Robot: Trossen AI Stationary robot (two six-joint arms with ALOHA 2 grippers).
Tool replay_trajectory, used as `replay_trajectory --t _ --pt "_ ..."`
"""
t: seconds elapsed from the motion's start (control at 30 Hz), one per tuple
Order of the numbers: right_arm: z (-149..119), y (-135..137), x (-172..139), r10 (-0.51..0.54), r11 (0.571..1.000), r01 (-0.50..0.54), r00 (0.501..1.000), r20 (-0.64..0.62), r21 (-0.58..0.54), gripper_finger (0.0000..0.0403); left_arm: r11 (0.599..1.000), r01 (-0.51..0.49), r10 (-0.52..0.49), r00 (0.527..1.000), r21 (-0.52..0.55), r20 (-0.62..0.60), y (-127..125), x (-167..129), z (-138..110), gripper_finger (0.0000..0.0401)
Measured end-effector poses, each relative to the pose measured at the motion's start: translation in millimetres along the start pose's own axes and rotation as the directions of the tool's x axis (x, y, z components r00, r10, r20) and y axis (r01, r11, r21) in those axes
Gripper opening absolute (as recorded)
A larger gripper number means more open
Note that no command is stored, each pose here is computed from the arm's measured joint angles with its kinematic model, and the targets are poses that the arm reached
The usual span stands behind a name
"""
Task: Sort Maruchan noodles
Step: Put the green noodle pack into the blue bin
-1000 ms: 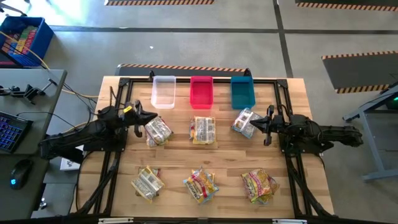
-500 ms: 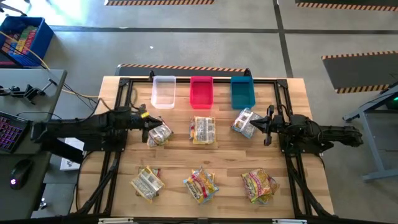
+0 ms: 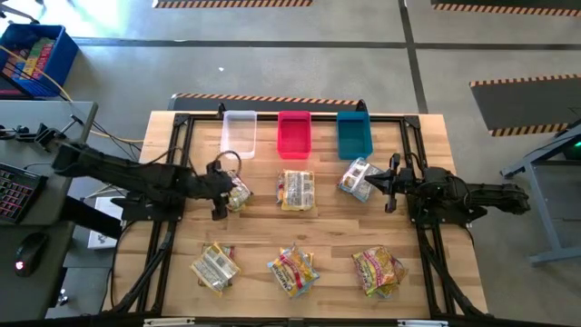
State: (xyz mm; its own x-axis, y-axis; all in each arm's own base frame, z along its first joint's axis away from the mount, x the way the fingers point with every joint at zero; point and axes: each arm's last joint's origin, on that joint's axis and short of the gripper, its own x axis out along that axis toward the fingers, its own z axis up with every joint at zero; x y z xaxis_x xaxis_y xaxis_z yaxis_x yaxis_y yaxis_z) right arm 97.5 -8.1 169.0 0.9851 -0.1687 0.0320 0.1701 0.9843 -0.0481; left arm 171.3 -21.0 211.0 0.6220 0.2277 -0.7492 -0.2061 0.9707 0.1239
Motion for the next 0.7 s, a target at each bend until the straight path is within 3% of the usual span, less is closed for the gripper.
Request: replay_trajectory --t 0.3,0.7 --pt "0.0 0.0 0.0 0.001 1.000 -0.001 1.000 0.000 0.000 0.0000 0.986 -0.165 0.159 0.941 0.005 -0.300 -28.9 16.2 9.4 0.0182" --pt "0.0 0.1 0.0 0.003 1.000 -0.003 1.000 0.000 0.000 0.0000 0.976 -0.218 0.207 0.875 0.028 -0.438 -48.9 50.4 7.9 0.0186"
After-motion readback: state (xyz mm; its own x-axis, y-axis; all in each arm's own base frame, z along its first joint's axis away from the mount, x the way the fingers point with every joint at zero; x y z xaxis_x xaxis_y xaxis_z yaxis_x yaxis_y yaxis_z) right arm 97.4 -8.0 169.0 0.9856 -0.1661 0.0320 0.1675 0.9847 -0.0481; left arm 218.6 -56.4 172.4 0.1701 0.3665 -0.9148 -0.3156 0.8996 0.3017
